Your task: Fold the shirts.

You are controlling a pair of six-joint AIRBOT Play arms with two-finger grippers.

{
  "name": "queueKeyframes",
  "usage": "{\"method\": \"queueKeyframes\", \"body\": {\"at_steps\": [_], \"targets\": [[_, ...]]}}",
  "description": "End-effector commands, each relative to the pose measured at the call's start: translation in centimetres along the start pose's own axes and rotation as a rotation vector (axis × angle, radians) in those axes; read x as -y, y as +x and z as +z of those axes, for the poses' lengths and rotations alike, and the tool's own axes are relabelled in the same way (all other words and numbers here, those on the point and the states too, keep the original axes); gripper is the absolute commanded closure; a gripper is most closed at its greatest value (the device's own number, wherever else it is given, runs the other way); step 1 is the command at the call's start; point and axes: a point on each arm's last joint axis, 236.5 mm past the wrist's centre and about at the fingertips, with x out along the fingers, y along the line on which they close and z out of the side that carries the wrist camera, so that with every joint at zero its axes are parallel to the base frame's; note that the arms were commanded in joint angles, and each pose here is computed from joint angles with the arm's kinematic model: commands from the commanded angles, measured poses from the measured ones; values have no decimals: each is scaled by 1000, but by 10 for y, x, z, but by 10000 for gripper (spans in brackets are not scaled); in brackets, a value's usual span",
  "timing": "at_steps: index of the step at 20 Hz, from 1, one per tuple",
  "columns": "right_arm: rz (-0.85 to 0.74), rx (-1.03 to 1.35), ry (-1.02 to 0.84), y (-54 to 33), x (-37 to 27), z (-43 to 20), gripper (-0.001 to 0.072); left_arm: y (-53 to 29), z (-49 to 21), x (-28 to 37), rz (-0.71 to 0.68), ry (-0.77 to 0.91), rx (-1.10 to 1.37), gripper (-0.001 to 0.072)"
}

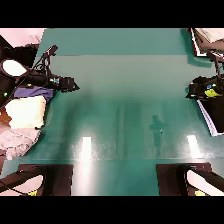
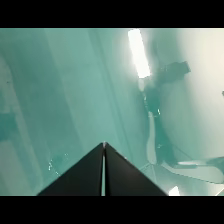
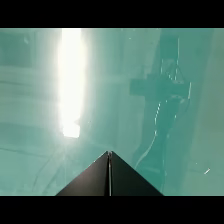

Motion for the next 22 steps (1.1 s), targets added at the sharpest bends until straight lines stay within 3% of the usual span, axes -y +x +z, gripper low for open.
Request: {"method": "queueKeyframes", "body": {"at_steps": [1, 15, 16, 18, 22], "targets": [[2, -4, -1, 0, -1, -1, 690, 0, 0, 0, 0, 1, 2, 680], [2, -4, -1, 0, -1, -1, 690, -1, 17, 9, -37, -20, 70, 680], [2, -5, -1, 0, -1, -1, 690, -3, 25, 0, -3, 20, 103, 637], [1, -5, -1, 0, -1, -1, 690, -18, 47, -36, 148, 95, 171, 34], [4, -10, 0, 0, -1, -2, 690, -63, 56, -152, 561, 51, 207, 45]]}}
